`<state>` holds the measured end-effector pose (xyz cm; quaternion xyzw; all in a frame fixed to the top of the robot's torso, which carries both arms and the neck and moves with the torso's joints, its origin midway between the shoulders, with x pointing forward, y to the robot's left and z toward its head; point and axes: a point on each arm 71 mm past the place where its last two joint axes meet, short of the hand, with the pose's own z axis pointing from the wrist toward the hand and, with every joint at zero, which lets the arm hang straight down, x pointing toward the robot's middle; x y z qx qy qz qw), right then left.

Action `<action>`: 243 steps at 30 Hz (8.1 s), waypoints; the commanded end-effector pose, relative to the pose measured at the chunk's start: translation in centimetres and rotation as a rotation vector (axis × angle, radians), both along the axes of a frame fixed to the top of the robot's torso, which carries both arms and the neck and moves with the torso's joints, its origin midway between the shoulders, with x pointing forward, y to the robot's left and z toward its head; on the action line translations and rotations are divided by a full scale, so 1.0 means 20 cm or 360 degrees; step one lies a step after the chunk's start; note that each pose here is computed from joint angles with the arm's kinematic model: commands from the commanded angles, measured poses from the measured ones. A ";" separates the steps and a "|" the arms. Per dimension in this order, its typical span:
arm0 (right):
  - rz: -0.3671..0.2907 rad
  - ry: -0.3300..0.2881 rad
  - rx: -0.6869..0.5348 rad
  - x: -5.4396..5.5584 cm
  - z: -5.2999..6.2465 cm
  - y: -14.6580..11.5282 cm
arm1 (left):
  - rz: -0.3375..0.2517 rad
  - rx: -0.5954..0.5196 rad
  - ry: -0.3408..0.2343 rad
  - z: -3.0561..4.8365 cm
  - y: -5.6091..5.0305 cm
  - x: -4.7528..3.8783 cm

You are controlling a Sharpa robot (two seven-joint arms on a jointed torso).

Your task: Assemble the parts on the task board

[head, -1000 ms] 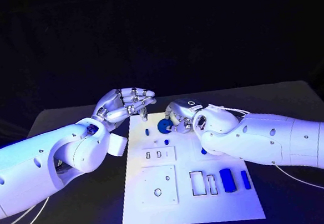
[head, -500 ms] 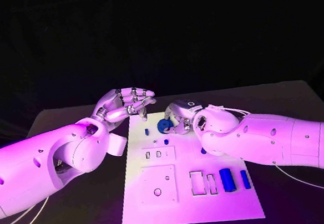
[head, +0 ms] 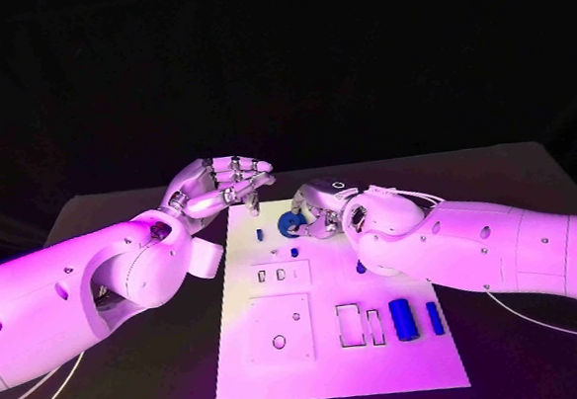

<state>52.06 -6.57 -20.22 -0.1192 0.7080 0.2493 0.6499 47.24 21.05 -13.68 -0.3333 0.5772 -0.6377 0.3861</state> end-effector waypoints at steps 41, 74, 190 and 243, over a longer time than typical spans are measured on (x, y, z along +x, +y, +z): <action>-0.0016 0.0105 0.0339 -0.13 0.20 -0.57 | 0.0007 -0.0004 -0.0014 0.001 0.03 0.006; -0.0192 0.0253 0.0301 -0.01 0.00 -1.00 | 0.0006 0.0003 -0.0006 -0.009 0.04 0.013; 0.0048 0.0228 0.0181 -0.42 -0.09 0.13 | 0.0001 0.0020 0.0013 -0.027 0.03 0.026; 0.0102 0.0199 0.0174 -0.43 -0.13 0.14 | -0.0026 0.0022 0.0031 -0.033 0.03 0.026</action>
